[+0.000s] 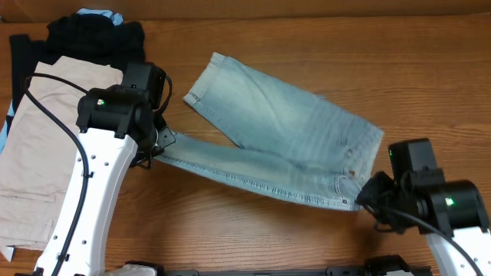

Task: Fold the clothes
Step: 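Lift the bottom edge with both grippers and fold it upward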

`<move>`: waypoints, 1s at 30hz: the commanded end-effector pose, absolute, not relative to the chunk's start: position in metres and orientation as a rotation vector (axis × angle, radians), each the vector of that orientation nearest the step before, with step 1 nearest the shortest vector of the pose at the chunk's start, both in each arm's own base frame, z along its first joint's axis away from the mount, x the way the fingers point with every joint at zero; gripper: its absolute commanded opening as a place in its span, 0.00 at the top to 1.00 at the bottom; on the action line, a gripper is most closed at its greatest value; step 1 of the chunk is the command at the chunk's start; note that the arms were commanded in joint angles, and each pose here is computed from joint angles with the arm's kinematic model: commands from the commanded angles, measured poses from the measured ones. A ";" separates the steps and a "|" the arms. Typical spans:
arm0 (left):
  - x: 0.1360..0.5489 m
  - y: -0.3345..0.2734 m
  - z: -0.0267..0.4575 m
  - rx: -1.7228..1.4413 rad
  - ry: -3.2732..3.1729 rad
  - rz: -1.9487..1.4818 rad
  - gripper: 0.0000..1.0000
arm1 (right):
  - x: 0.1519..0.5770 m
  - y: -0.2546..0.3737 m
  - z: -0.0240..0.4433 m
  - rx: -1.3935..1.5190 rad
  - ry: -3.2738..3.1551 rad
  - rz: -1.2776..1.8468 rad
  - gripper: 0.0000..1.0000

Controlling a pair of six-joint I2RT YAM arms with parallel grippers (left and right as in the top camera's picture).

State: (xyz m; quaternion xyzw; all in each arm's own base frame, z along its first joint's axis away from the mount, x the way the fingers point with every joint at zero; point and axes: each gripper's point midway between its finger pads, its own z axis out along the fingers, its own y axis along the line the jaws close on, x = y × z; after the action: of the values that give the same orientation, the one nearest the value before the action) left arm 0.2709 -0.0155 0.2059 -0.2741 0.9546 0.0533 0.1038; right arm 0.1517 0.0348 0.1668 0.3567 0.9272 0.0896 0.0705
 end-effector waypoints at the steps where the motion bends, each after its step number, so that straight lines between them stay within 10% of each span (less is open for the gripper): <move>1: 0.279 -0.009 0.221 -0.759 2.752 0.169 0.96 | 0.153 0.029 0.176 1.051 2.738 0.263 0.90; 30: 0.480 -0.084 0.133 -0.613 2.452 -0.124 0.96 | 0.247 -0.021 0.111 1.366 2.544 0.010 0.94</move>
State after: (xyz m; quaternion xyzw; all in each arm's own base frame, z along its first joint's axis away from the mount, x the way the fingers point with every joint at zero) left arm 0.4712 -0.0844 0.1255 -0.2396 0.9287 -0.0516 0.2782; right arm 0.2446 0.0039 0.1135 0.4395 0.8904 0.0386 0.1121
